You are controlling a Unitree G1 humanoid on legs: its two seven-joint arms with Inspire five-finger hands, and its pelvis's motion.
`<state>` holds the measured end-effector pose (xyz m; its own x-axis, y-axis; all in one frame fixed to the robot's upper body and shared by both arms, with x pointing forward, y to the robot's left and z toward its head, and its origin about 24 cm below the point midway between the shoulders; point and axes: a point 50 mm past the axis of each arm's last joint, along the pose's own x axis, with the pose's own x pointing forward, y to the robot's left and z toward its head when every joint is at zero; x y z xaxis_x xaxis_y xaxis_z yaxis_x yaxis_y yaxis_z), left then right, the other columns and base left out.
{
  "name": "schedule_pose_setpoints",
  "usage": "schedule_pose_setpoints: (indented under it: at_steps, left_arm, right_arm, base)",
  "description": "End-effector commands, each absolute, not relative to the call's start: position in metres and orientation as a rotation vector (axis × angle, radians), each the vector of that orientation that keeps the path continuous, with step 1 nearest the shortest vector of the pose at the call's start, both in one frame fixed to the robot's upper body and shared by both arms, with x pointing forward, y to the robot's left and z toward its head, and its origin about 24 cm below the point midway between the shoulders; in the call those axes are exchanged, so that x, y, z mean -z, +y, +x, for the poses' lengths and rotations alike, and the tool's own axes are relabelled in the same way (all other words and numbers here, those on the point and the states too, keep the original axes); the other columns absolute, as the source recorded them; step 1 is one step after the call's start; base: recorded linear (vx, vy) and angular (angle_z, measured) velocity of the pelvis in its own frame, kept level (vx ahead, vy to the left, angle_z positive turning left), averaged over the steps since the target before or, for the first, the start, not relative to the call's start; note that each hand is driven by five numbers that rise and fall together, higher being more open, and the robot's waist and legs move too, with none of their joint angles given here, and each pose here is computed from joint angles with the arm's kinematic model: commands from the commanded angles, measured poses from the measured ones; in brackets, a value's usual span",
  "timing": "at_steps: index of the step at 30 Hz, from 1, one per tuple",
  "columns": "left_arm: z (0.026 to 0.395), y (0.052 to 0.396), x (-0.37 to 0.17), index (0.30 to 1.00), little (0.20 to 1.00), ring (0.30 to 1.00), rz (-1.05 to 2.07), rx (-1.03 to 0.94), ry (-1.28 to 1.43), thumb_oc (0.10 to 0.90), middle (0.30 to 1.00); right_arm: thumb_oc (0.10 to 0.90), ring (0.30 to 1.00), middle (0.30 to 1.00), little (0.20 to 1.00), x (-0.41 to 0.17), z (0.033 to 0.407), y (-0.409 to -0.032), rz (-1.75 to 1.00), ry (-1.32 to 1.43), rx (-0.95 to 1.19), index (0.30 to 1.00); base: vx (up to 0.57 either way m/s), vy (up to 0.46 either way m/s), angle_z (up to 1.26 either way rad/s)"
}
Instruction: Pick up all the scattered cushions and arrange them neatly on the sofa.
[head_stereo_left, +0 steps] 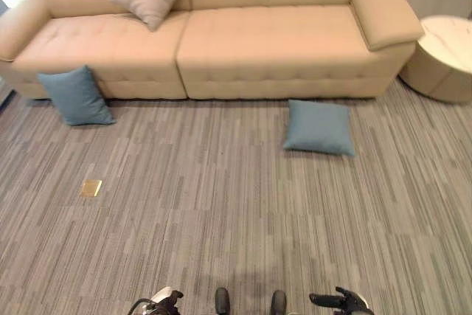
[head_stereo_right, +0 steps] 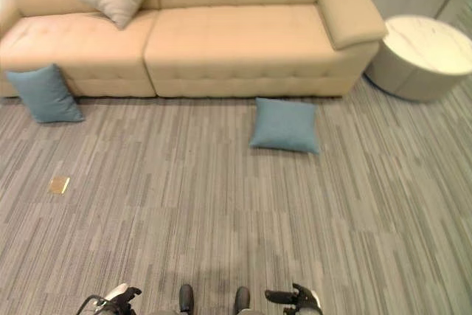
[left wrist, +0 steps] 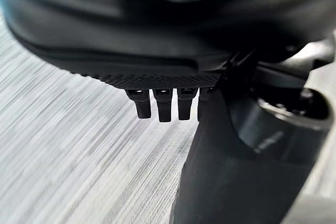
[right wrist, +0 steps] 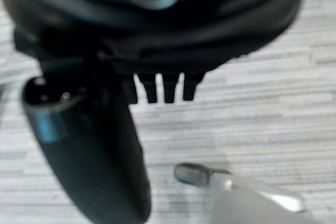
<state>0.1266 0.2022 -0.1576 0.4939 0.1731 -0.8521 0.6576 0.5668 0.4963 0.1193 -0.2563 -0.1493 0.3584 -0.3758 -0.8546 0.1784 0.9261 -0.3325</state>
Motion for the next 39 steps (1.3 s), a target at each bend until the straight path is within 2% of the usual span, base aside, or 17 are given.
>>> schedule_pose_setpoints:
  at_steps: [1, 2, 4, 7, 11, 17, 19, 20, 22, 26, 30, 34, 35, 39]
  left_arm:
    - [0.162, 0.213, 0.144, 0.9, 0.9, 0.9, 0.96, 0.214, 0.983, 0.8, 0.9]
    - [0.176, 0.204, 0.139, 0.9, 0.9, 0.9, 0.911, 0.195, 0.932, 0.8, 0.9]
    - [0.187, 0.194, 0.134, 0.9, 0.9, 0.9, 0.925, 0.231, 0.869, 0.8, 0.9]
    - [0.21, 0.18, 0.122, 0.9, 0.9, 0.9, 0.99, 0.285, 0.74, 0.8, 0.9]
    - [0.214, 0.171, 0.117, 0.9, 0.9, 0.9, 0.955, 0.291, 0.667, 0.8, 0.9]
    - [0.186, 0.187, 0.133, 0.9, 0.9, 0.9, 0.975, 0.247, 0.788, 0.8, 0.9]
    - [0.154, 0.2, 0.148, 0.9, 0.9, 0.9, 0.939, 0.227, 0.951, 0.8, 0.9]
    - [0.154, 0.2, 0.148, 0.9, 0.9, 0.9, 0.939, 0.227, 0.951, 0.8, 0.9]
    - [0.12, 0.218, 0.158, 0.9, 0.9, 0.9, 0.935, 0.194, 1.105, 0.8, 0.9]
    - [0.098, 0.232, 0.161, 0.9, 0.9, 0.9, 0.927, 0.17, 1.201, 0.8, 0.9]
    - [0.123, 0.238, 0.152, 0.9, 0.9, 0.9, 0.992, 0.161, 1.122, 0.8, 0.9]
    - [0.145, 0.233, 0.146, 0.9, 0.9, 0.9, 1.024, 0.138, 1.036, 0.8, 0.9]
    - [0.164, 0.227, 0.139, 0.9, 0.9, 0.9, 0.953, 0.07, 0.97, 0.8, 0.9]
    - [0.186, 0.218, 0.13, 0.9, 0.9, 0.9, 0.937, 0.059, 0.881, 0.8, 0.9]
  right_arm:
    - [0.8, 0.9, 0.9, 0.9, 0.153, 0.097, -0.266, -0.304, 1.248, 0.38, 0.9]
    - [0.8, 0.9, 0.9, 0.9, 0.155, 0.088, -0.267, -0.205, 1.27, 0.443, 0.9]
    - [0.8, 0.9, 0.9, 0.9, 0.154, 0.085, -0.272, -0.207, 1.275, 0.446, 0.9]
    - [0.8, 0.9, 0.9, 0.9, 0.147, 0.086, -0.29, -0.303, 1.284, 0.451, 0.9]
    - [0.8, 0.9, 0.9, 0.9, 0.139, 0.093, -0.307, -0.427, 1.287, 0.425, 0.9]
    - [0.8, 0.9, 0.9, 0.9, 0.137, 0.11, -0.3, -0.475, 1.201, 0.385, 0.9]
    - [0.8, 0.9, 0.9, 0.9, 0.141, 0.11, -0.289, -0.499, 1.224, 0.326, 0.9]
    - [0.8, 0.9, 0.9, 0.9, 0.141, 0.11, -0.289, -0.5, 1.224, 0.326, 0.9]
    - [0.8, 0.9, 0.9, 0.9, 0.147, 0.109, -0.274, -0.542, 1.237, 0.239, 0.9]
    - [0.8, 0.9, 0.9, 0.9, 0.15, 0.115, -0.26, -0.529, 1.21, 0.179, 0.9]
    - [0.8, 0.9, 0.9, 0.9, 0.14, 0.154, -0.245, -0.532, 1.067, 0.123, 0.9]
    - [0.8, 0.9, 0.9, 0.9, 0.141, 0.157, -0.233, -0.527, 1.038, 0.099, 0.9]
    - [0.8, 0.9, 0.9, 0.9, 0.139, 0.162, -0.229, -0.51, 1.018, 0.112, 0.9]
    - [0.8, 0.9, 0.9, 0.9, 0.14, 0.157, -0.236, -0.481, 1.037, 0.162, 0.9]
  base:
    - [0.12, -0.301, -0.23]
    - [0.06, -0.164, -0.28]
    - [0.14, -0.378, -0.36]
    - [0.09, -0.309, -0.39]
    - [0.19, 0.005, -0.25]
    - [0.46, 0.04, -0.51]
    - [0.44, 0.098, -0.18]
    - [0.4, 0.125, -0.63]
    - [0.55, 0.165, -0.86]
    - [0.46, 0.187, -0.3]
    - [0.38, 0.272, 0.36]
    - [0.49, 0.077, 0.65]
    - [0.34, -0.074, 0.55]
    - [0.57, -0.244, 0.58]
